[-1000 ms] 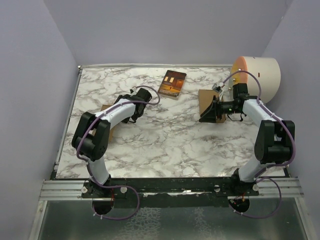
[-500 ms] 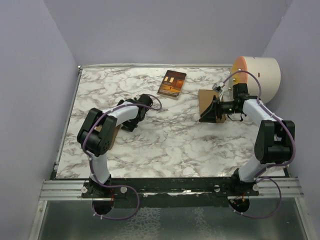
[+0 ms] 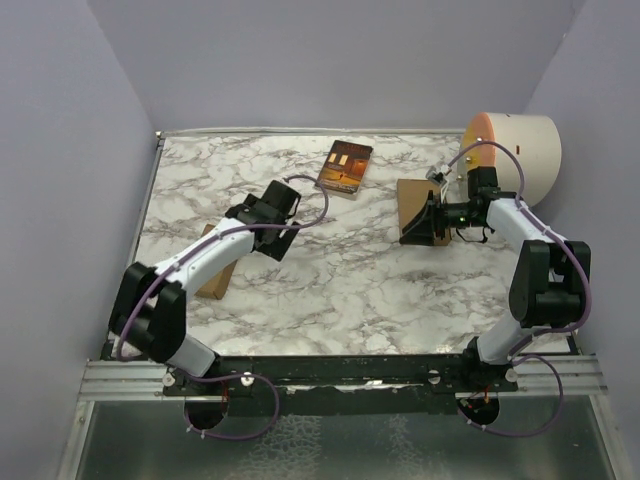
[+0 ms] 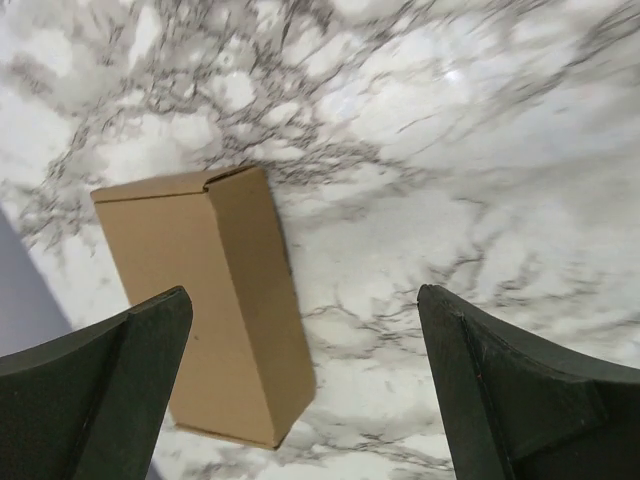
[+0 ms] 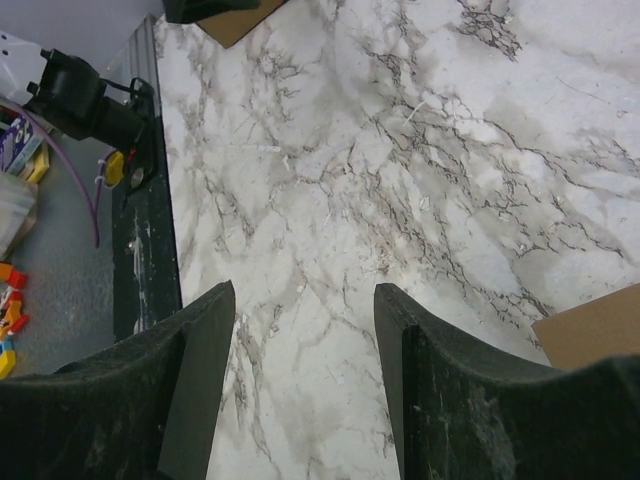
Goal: Fold the paper box
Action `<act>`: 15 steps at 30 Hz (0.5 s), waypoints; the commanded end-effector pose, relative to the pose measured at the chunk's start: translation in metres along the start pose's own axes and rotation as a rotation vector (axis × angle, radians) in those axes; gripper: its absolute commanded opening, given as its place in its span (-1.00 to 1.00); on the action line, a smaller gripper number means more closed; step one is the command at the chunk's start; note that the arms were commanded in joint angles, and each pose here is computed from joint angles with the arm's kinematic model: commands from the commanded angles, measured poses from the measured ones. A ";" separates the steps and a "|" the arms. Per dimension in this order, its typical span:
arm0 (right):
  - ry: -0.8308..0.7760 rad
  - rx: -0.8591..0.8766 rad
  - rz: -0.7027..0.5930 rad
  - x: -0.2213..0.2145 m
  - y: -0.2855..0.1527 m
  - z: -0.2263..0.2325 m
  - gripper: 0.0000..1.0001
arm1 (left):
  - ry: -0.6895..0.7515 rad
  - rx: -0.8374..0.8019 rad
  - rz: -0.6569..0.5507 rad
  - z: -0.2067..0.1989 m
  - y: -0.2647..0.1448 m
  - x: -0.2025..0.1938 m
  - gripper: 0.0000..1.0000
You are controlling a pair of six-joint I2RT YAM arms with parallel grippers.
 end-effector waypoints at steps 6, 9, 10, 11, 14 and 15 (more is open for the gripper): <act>-0.135 -0.079 0.018 0.013 -0.009 0.007 0.16 | -0.377 -0.706 -0.502 -0.028 -0.062 0.035 0.98; -0.235 -0.163 0.040 0.025 -0.017 0.010 0.31 | -0.445 -0.856 -0.532 -0.034 -0.069 0.039 0.98; -0.283 -0.200 0.046 0.031 -0.020 0.011 0.40 | -0.472 -0.899 -0.531 -0.033 -0.071 0.042 0.98; -0.337 -0.237 0.046 0.038 -0.024 0.014 0.51 | -0.505 -0.942 -0.541 -0.031 -0.075 0.046 0.98; -0.504 -0.393 0.037 0.068 -0.040 0.024 0.90 | -0.631 -1.063 -0.610 -0.010 -0.085 0.059 0.98; -0.556 -0.459 0.029 0.081 -0.046 0.028 0.99 | -0.671 -1.098 -0.637 -0.001 -0.089 0.062 0.98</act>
Point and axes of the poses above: each gripper's point midway between its finger pads, its own y axis out along the fingers, its own z axis along the line the jaws close on, x = y × z, the point moved 9 cm from there along -y, back along the fingers, and after that the axes turned 14 degrees about -y, right-handed, at the moved point
